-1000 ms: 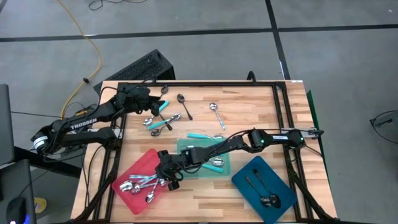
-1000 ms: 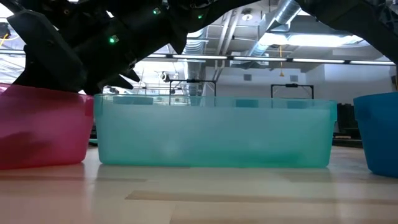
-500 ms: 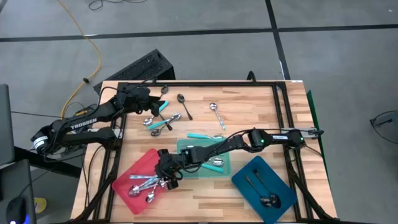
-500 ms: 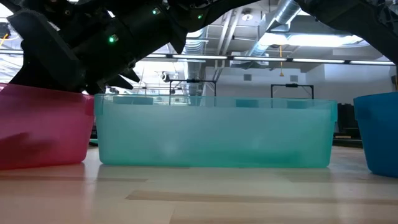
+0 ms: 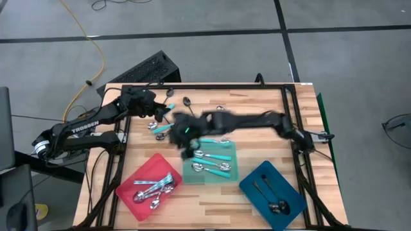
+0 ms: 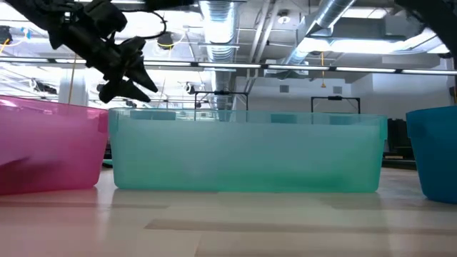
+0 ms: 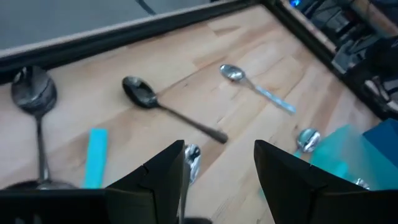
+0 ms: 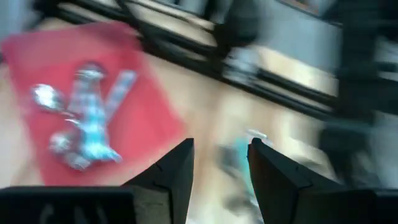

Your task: Sort silverware by color (type)

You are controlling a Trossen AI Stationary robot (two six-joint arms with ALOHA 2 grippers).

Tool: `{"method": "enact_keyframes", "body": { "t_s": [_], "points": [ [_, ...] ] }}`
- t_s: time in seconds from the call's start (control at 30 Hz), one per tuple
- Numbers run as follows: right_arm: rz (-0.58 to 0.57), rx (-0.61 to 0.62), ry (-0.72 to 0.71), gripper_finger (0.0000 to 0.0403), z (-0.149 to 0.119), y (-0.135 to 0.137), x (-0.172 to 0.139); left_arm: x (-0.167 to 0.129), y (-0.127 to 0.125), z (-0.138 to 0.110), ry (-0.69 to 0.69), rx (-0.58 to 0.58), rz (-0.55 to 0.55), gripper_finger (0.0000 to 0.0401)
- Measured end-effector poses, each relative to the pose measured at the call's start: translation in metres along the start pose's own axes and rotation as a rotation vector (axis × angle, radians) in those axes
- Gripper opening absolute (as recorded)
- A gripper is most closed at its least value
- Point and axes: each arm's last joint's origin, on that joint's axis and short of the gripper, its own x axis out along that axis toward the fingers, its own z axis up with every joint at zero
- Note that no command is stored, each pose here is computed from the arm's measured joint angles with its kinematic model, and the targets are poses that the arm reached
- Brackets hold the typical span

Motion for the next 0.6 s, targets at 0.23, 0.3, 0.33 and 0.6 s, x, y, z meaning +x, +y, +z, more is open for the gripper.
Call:
{"method": "enact_keyframes", "body": {
  "t_s": [0.23,0.3,0.33,0.6],
  "points": [
    [-0.226,0.121,0.178,0.0166,-0.011,-0.055,-0.092,-0.001,-0.001,0.001,0.021,0.001,0.01,0.0181],
    [-0.251,0.187,0.222,0.0166,-0.018,-0.066,-0.11,-0.001,0.0,-0.001,0.036,-0.003,0.02,0.0181],
    [-0.256,0.219,0.252,0.0166,-0.023,-0.07,-0.118,-0.001,0.001,-0.002,0.044,-0.004,0.029,0.0181],
    [-0.276,0.344,0.454,0.0166,-0.051,-0.088,-0.147,-0.001,-0.003,-0.006,0.074,0.018,0.031,0.0181]
  ]
}}
